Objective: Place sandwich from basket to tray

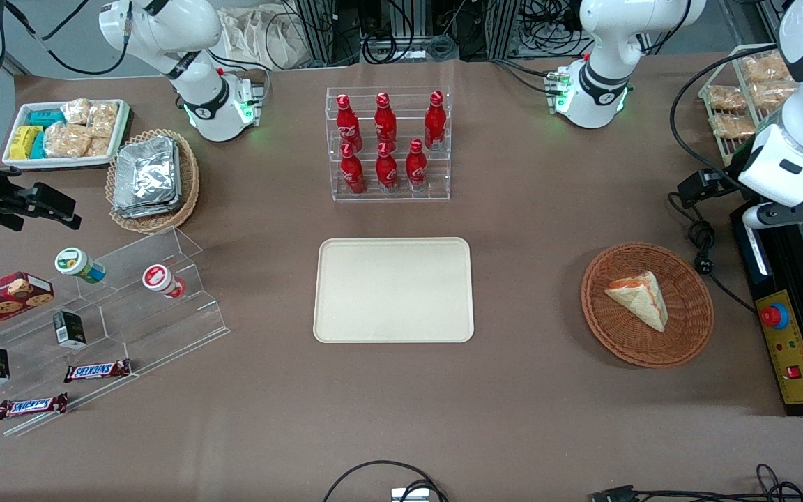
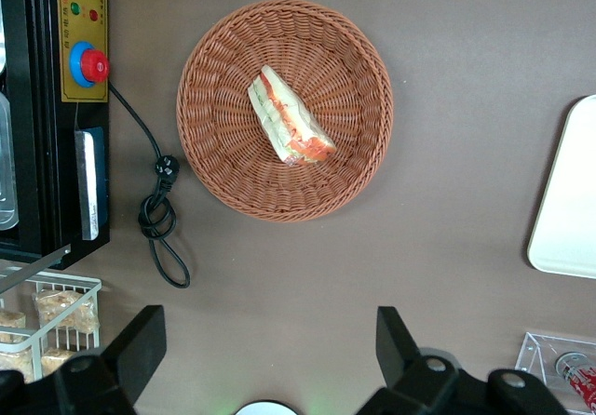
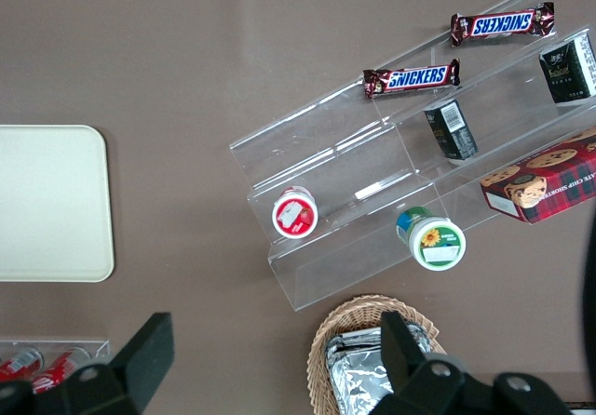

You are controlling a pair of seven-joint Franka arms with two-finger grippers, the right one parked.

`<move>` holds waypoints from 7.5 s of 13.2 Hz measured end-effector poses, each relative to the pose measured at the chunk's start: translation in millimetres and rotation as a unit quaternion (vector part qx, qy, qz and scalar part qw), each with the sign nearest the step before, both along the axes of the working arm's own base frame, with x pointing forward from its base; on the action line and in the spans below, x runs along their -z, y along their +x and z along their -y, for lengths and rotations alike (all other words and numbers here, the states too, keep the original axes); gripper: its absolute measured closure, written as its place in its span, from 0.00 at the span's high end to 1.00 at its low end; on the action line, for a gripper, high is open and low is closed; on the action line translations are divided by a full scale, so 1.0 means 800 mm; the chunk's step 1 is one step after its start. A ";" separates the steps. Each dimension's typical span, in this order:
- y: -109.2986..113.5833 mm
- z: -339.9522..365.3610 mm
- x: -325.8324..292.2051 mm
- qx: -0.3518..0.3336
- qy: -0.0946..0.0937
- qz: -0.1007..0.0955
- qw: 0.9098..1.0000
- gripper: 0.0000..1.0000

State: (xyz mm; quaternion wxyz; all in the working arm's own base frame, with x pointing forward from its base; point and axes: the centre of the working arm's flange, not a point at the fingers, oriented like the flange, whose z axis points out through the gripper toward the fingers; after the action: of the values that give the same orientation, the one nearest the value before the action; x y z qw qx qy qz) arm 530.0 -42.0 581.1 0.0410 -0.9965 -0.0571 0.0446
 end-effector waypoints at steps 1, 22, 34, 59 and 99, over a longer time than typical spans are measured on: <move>0.000 0.000 0.000 0.000 0.000 0.000 1.000 1.00; 0.061 -0.012 0.210 -0.298 0.044 0.039 0.953 1.00; 0.062 -0.025 0.368 -0.327 0.040 0.048 0.943 1.00; 0.106 -0.005 0.300 -0.246 0.077 -0.011 0.966 0.23; 0.003 0.512 0.398 0.048 0.001 0.036 0.998 0.16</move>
State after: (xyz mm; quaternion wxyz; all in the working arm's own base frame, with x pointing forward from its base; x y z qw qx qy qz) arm 532.5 -451.4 263.0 0.0421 -0.9990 -0.0102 0.0066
